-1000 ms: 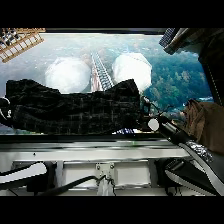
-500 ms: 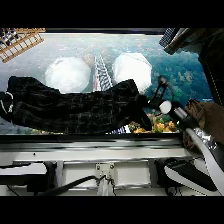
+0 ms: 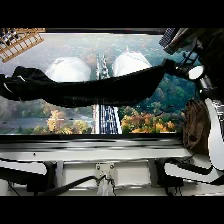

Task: Fold the clothes and pants, and hang the long-sleeved shirts on hangers.

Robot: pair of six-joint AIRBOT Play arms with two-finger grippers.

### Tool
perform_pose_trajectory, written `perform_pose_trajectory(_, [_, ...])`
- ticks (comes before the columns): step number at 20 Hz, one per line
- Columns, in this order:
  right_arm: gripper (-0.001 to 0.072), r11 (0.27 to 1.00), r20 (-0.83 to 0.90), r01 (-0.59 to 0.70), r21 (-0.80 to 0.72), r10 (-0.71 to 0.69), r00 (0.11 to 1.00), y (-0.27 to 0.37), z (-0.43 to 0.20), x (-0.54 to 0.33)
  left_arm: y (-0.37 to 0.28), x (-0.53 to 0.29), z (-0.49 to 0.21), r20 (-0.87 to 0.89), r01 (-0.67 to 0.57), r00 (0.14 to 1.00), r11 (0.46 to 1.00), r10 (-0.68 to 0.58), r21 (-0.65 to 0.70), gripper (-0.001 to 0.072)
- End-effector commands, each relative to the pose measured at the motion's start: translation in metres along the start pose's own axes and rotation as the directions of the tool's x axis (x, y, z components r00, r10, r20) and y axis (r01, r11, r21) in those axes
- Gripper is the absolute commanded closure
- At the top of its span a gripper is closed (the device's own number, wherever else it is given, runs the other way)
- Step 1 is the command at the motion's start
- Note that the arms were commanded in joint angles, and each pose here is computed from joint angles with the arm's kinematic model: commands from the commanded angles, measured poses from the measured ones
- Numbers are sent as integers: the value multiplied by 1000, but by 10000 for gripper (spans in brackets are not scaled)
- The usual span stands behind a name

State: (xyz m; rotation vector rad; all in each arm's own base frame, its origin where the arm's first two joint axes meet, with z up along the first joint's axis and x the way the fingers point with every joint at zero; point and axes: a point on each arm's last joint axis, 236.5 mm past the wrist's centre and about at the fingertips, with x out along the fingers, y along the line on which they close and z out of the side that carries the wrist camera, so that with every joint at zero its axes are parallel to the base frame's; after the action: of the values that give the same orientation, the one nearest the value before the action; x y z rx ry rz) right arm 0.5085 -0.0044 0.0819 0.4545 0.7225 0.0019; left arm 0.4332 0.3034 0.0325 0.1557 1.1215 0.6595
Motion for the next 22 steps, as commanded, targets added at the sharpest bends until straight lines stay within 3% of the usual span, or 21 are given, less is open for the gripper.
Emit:
perform_pose_trajectory(1, [698,999,-95,14,-51,-19,995,-1,-12,-33,36,-4,-49,-192,-51,981,997,40,-53,699])
perform_pose_trajectory(5, [698,987,-250,82,-135,-114,961,-25,-91,-81,58,0,-113,-377,-23,926,999,11,-26,700])
perform_pose_trajectory(8, [698,986,-325,84,-143,-127,937,-38,-156,-108,38,5,-154,-485,104,870,995,-93,-5,699])
perform_pose_trajectory(12, [698,980,-431,119,-160,-178,884,-65,-226,-120,29,10,-183,-554,151,828,985,-82,80,699])
perform_pose_trajectory(22, [698,954,-582,138,-265,-273,766,-95,-279,-140,48,26,-176,-512,118,859,972,4,205,698])
